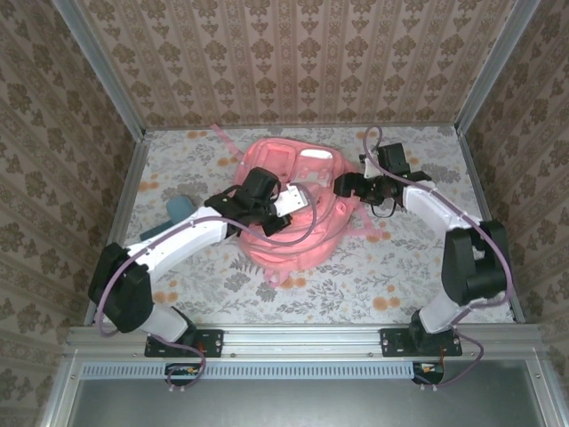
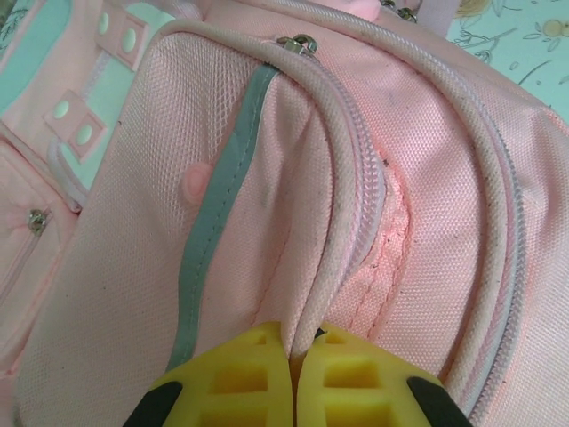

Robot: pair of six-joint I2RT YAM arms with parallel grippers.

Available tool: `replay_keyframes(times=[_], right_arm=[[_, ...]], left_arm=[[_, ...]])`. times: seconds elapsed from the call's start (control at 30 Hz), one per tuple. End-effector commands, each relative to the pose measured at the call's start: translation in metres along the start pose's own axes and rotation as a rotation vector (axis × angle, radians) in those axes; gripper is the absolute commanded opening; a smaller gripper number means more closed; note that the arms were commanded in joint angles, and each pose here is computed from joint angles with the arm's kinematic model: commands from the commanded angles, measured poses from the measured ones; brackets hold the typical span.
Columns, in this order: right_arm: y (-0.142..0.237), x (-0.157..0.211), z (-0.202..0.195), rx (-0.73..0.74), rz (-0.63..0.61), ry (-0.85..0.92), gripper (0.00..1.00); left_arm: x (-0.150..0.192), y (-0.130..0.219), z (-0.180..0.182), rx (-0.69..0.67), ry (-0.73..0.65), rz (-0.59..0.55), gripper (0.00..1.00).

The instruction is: Pack the student bag

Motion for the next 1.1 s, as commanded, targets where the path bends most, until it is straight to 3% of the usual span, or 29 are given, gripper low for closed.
replay_keyframes(times=[0.0, 0.3, 0.67, 0.87, 1.07], right_arm=[[-0.012, -0.007, 0.007, -0.155, 0.095, 0.049, 0.81], [-0.039, -0.003, 0.001, -0.307, 0.202, 0.046, 0.81], [-0.021, 0.019, 0.01, -0.427, 0.23, 0.042, 0.75], [-0.01, 0.025, 0.013, -0.409, 0.22, 0.043, 0.57], [-0.008, 0.031, 0.009, -0.381, 0.226, 0.035, 0.53]], left_arm=[[-0.004, 0.022, 0.003, -0.003, -0.021, -0.102, 0.0], [0.005, 0.029, 0.006, -0.005, 0.004, -0.126, 0.0], [0.01, 0.024, 0.01, -0.021, 0.02, -0.1, 0.0], [0.011, 0.024, 0.01, -0.019, 0.017, -0.094, 0.0], [0.011, 0.025, 0.01, -0.013, 0.018, -0.098, 0.0]])
Point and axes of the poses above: each hand's point on the last joint's axis, 136 mm out from that joint toward the fingers, its own y axis back along the fingers, its own z axis along the line the jaws close on, x = y × z, the point moved 10 cm from there along y, back along the fingers, and after that the axes turned 7 degrees about -y, right-handed, at the moved point
